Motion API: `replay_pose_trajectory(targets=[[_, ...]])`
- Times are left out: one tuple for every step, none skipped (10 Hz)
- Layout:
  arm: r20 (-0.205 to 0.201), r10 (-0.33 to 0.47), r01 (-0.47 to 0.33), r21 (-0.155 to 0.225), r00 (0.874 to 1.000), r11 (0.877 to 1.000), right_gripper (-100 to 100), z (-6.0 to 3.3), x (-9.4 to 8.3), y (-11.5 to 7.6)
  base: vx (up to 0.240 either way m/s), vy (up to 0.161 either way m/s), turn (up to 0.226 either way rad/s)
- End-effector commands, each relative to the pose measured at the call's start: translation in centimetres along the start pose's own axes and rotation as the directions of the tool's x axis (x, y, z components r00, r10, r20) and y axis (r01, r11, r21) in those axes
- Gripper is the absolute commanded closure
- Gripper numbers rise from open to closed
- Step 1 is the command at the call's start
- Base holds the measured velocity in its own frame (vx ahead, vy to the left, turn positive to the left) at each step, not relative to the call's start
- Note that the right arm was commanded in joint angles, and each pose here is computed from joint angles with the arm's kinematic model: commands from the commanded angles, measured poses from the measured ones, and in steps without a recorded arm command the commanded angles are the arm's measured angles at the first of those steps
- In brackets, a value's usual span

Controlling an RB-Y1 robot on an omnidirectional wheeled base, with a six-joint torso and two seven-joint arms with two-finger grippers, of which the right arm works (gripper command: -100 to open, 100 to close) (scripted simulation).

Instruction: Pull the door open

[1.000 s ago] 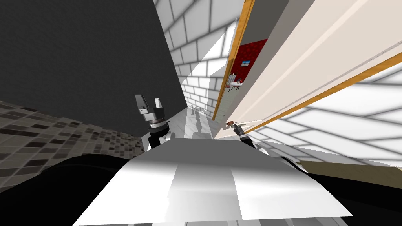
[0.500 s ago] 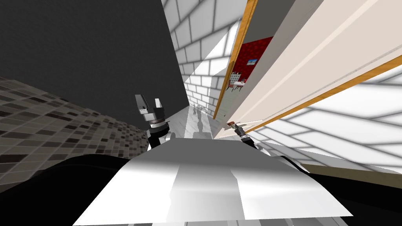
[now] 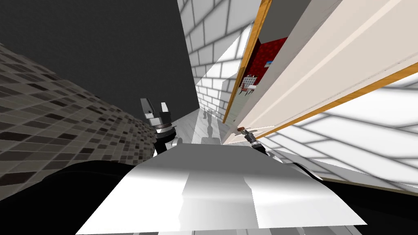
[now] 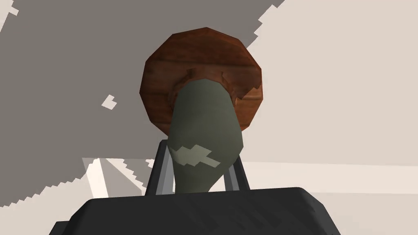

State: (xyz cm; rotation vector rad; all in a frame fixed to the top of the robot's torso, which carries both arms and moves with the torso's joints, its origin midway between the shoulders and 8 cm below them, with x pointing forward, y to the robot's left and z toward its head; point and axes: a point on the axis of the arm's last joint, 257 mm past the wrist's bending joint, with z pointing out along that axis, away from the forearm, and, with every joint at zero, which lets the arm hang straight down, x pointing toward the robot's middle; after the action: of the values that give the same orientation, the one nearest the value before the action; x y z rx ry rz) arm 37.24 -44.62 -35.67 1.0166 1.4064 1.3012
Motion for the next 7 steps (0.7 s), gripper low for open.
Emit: replay_pose_trajectory(targets=[[-0.002, -0.003, 0.003, 0.0, 1.0, 1.0, 100, -0.68, -0.2, 0.0, -0.215, -0.086, 0.193], [-0.002, -0.003, 0.003, 0.0, 1.0, 1.0, 100, -0.87, -0.2, 0.0, -0.165, -0.094, 0.119], [-0.003, -0.003, 0.003, 0.0, 1.0, 1.0, 100, -1.24, -0.3, 0.1, -0.148, -0.083, 0.176], [-0.004, -0.004, 0.004, 0.0, 1.0, 1.0, 100, -1.42, -0.3, 0.1, -0.149, -0.089, 0.133], [-0.004, -0.004, 0.004, -0.001, 1.0, 1.0, 100, -1.75, -0.4, 0.1, -0.178, -0.091, 0.147], [-0.005, -0.004, 0.004, -0.001, 1.0, 1.0, 100, -1.91, -0.4, 0.1, -0.181, -0.081, 0.135], [-0.005, -0.005, 0.005, -0.001, 1.0, 1.0, 100, -2.19, -0.5, 0.1, -0.157, -0.087, 0.138]])
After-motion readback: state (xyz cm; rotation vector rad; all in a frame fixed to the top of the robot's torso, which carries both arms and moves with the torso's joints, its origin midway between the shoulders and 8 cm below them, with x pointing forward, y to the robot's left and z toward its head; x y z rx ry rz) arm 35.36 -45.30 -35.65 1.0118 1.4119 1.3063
